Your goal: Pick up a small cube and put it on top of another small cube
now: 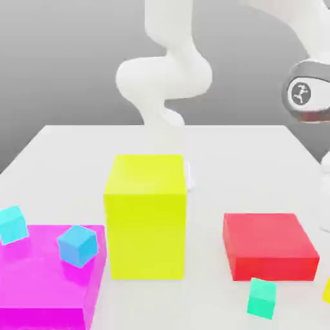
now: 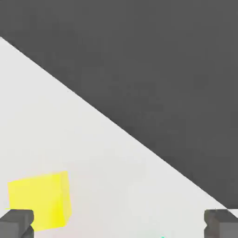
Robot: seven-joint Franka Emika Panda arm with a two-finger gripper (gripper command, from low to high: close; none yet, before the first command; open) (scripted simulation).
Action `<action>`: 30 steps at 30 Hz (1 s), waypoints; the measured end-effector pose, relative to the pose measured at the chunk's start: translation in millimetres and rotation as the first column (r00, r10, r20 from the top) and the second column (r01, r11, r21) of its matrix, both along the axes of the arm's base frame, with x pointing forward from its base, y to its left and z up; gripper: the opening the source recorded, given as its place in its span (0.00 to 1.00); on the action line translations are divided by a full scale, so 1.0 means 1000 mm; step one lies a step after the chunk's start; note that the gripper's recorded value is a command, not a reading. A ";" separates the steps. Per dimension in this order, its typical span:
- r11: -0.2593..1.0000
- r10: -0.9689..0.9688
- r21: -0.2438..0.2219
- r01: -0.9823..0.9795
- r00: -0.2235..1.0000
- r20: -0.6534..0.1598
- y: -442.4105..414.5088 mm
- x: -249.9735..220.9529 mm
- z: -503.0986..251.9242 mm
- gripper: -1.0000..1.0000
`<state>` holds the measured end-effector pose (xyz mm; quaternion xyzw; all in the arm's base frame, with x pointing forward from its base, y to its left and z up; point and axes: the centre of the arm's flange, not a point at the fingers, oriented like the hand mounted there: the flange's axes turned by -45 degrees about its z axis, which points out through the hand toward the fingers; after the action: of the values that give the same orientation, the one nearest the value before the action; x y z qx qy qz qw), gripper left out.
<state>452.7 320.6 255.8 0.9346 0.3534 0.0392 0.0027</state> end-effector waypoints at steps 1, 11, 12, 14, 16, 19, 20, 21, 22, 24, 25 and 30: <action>1.000 0.024 -0.008 -0.025 0.999 -0.023 0.009 -0.008 -0.018 0.50; 0.997 0.076 -0.021 -0.078 0.994 -0.075 0.028 -0.027 -0.112 0.00; 0.997 0.076 -0.021 -0.078 0.994 -0.075 0.028 -0.027 -0.112 0.00; 0.997 0.077 -0.022 -0.078 0.994 -0.075 0.028 -0.028 -0.115 0.00; 0.997 0.076 -0.021 -0.078 0.994 -0.075 0.028 -0.027 -0.093 0.00; 0.999 0.034 -0.033 -0.036 0.997 -0.070 0.005 -0.013 -0.056 0.00; 0.999 -0.013 -0.043 0.011 0.998 -0.064 -0.019 0.001 -0.049 0.00; 0.997 -0.060 -0.053 0.057 0.997 -0.058 -0.044 0.013 -0.042 0.00; 0.993 -0.105 -0.061 0.102 0.993 -0.054 -0.069 0.023 -0.036 0.00; 0.979 -0.194 -0.073 0.191 0.980 -0.046 -0.119 0.039 -0.025 0.00; 0.969 -0.238 -0.079 0.235 0.970 -0.042 -0.143 0.045 -0.019 0.00; 0.890 -0.450 -0.091 0.446 0.892 -0.031 -0.267 0.051 0.009 0.00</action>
<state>504.1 53.4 264.4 0.9907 0.1296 -0.0007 0.0406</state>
